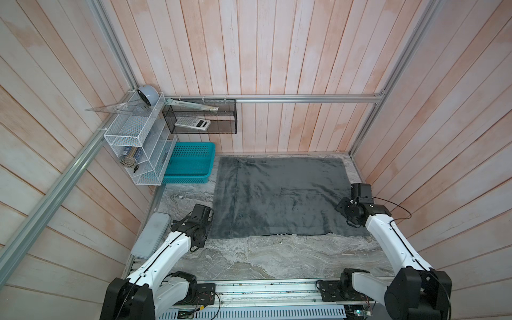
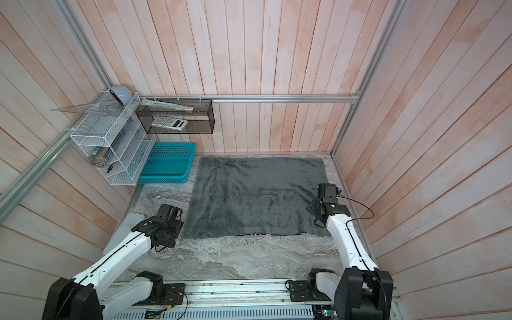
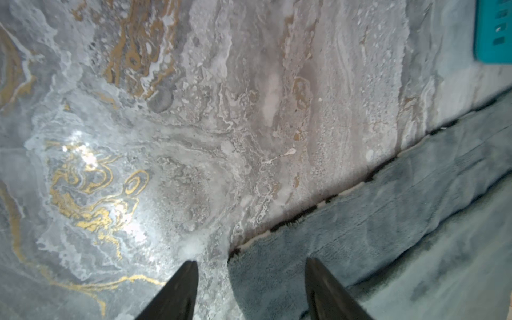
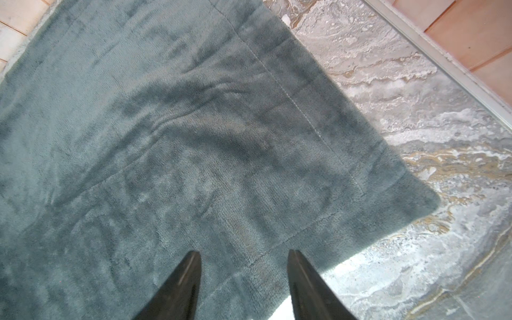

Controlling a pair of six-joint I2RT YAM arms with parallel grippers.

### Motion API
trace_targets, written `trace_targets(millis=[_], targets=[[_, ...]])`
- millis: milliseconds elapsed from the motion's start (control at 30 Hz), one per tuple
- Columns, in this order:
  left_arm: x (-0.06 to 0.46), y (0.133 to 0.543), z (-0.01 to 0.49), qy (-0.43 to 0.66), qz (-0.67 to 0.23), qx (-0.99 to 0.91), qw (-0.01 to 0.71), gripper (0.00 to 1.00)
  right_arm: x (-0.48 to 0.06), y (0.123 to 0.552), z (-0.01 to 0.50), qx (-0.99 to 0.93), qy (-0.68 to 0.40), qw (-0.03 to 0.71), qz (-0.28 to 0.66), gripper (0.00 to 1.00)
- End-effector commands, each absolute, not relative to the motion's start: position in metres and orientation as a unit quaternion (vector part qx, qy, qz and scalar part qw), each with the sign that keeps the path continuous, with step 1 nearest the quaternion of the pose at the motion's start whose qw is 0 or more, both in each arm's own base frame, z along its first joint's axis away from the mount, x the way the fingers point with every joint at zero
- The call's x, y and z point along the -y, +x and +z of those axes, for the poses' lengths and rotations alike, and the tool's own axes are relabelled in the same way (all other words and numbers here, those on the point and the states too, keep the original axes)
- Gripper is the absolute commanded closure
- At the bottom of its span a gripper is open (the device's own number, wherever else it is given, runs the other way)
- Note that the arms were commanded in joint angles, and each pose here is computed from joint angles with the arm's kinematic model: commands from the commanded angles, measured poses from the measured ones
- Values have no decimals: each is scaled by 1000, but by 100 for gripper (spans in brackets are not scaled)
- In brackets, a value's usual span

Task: Roll up the pillowcase
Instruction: Fold the pillowcase at the center of the board.

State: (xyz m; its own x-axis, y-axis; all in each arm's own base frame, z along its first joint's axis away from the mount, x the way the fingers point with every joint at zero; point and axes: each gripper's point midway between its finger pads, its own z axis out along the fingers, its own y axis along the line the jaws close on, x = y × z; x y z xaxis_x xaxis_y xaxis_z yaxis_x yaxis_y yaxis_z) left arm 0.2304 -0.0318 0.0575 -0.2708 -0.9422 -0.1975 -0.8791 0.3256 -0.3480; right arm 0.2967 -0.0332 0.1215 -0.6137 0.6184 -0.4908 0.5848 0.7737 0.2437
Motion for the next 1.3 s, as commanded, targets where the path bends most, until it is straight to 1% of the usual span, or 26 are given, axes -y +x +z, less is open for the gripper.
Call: trace_targets(millis=[0,133,333,400,700,900,1100,1200,1267], targets=[[36,228,70,-591,-79,-786,164,39,32,295,117,-903,330,275,26,44],[41,222,77,-601,-80,-782,144,39,34,296,118,-902,331,276,23,44],[68,226,59,-622,-123,-769,81,38,37,296,117,-903,334,269,14,44],[72,224,55,-627,-115,-767,65,38,38,296,118,-903,334,269,10,43],[66,221,50,-632,-75,-769,63,38,42,292,119,-902,337,270,1,42],[65,219,33,-634,-54,-770,52,39,47,291,120,-899,342,273,-4,42],[60,222,9,-637,-37,-768,59,39,48,290,114,-900,346,265,-8,42],[64,220,-3,-637,-40,-769,46,46,49,289,114,-900,348,262,-10,42],[67,219,-6,-635,-42,-770,39,60,53,287,115,-898,352,264,-18,42]])
